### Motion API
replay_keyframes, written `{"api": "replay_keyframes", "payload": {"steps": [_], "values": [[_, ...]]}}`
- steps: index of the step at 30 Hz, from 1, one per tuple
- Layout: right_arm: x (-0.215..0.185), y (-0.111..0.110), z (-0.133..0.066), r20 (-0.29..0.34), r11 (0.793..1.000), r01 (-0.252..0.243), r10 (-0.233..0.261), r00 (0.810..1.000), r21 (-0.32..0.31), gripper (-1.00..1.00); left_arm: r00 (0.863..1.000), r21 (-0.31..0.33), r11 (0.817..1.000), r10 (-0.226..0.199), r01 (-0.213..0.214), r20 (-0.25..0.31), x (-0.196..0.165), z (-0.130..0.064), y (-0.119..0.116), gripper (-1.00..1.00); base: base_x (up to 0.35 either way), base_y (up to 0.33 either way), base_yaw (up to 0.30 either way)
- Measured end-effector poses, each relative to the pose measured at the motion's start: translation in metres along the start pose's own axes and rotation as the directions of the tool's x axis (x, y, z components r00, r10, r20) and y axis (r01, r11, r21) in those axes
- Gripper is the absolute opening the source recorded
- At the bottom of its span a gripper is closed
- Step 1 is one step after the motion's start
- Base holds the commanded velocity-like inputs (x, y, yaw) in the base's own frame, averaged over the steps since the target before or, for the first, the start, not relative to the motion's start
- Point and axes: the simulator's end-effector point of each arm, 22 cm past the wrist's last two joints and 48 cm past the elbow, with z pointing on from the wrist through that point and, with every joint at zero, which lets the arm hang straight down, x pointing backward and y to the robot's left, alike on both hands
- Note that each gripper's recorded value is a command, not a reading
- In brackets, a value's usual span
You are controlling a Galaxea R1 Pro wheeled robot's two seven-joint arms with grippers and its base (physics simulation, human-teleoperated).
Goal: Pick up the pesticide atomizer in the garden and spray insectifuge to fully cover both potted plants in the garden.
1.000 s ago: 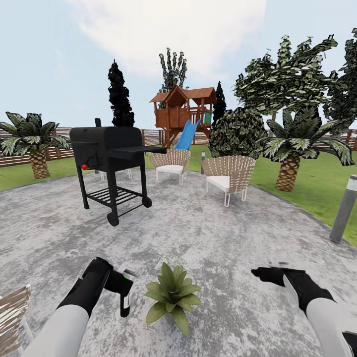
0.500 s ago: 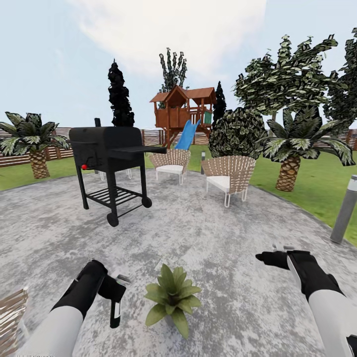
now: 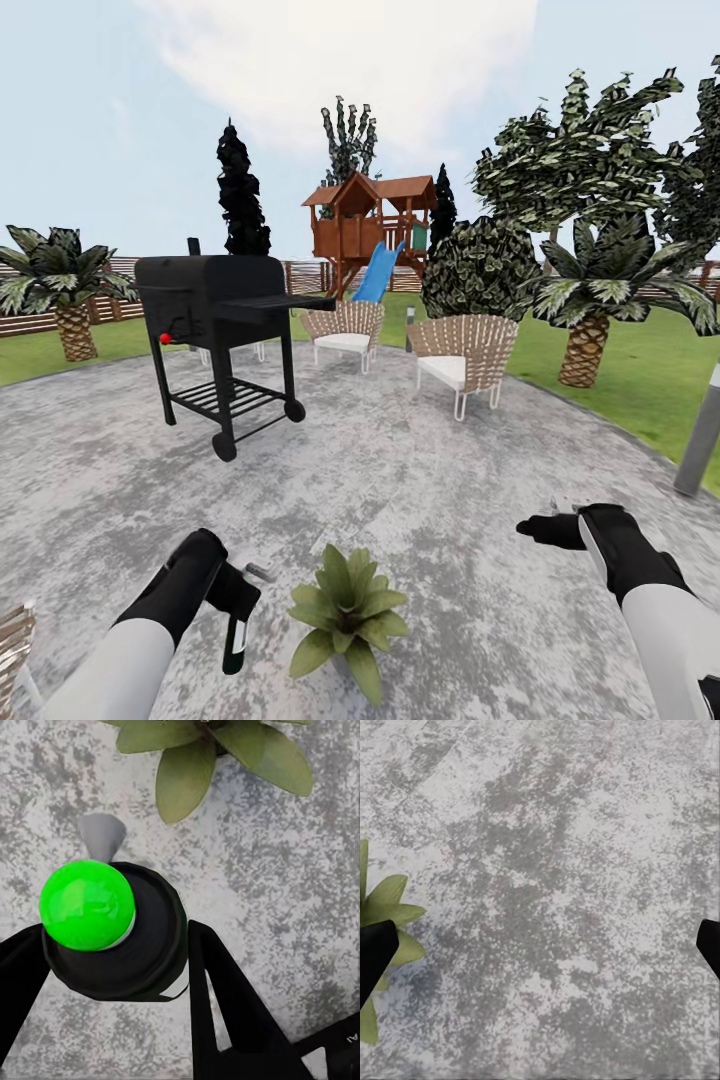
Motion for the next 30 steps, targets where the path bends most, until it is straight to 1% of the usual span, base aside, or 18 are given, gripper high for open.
{"api": "replay_keyframes", "payload": {"steps": [2, 5, 14, 19, 25, 30], "values": [[0.004, 0.000, 0.000, -0.020, 1.000, -0.007, 0.007, 1.000, 0.000, 1.00, 1.000, -0.005, 1.000, 0.027, -0.027, -0.010, 0.000, 0.001, -0.003, -1.00, 0.165, 0.000, 0.000], [0.006, 0.000, 0.000, -0.028, 1.000, -0.009, 0.009, 1.000, 0.000, 1.00, 0.999, -0.003, 0.999, 0.036, -0.036, -0.017, 0.001, 0.003, -0.006, -1.00, 0.059, 0.000, 0.000], [0.007, 0.001, 0.000, -0.031, 1.000, -0.010, 0.010, 0.999, -0.001, 1.00, 0.999, -0.002, 0.999, 0.036, -0.036, -0.026, 0.004, 0.004, -0.004, -1.00, 0.005, 0.000, 0.000], [0.007, 0.001, 0.000, -0.032, 1.000, -0.008, 0.008, 0.999, -0.001, 1.00, 0.998, 0.009, 0.999, 0.033, -0.032, -0.045, 0.012, 0.009, -0.008, -1.00, 0.018, 0.003, 0.000], [0.007, 0.001, 0.000, -0.031, 1.000, -0.010, 0.010, 0.999, -0.001, 1.00, 0.998, 0.010, 0.999, 0.032, -0.032, -0.047, 0.013, 0.009, -0.008, -1.00, 0.240, 0.120, -0.016], [0.007, 0.001, 0.000, -0.031, 1.000, -0.009, 0.009, 0.999, -0.001, 1.00, 0.998, 0.010, 0.999, 0.033, -0.033, -0.048, 0.013, 0.009, -0.008, -1.00, 0.303, 0.193, -0.213]]}}
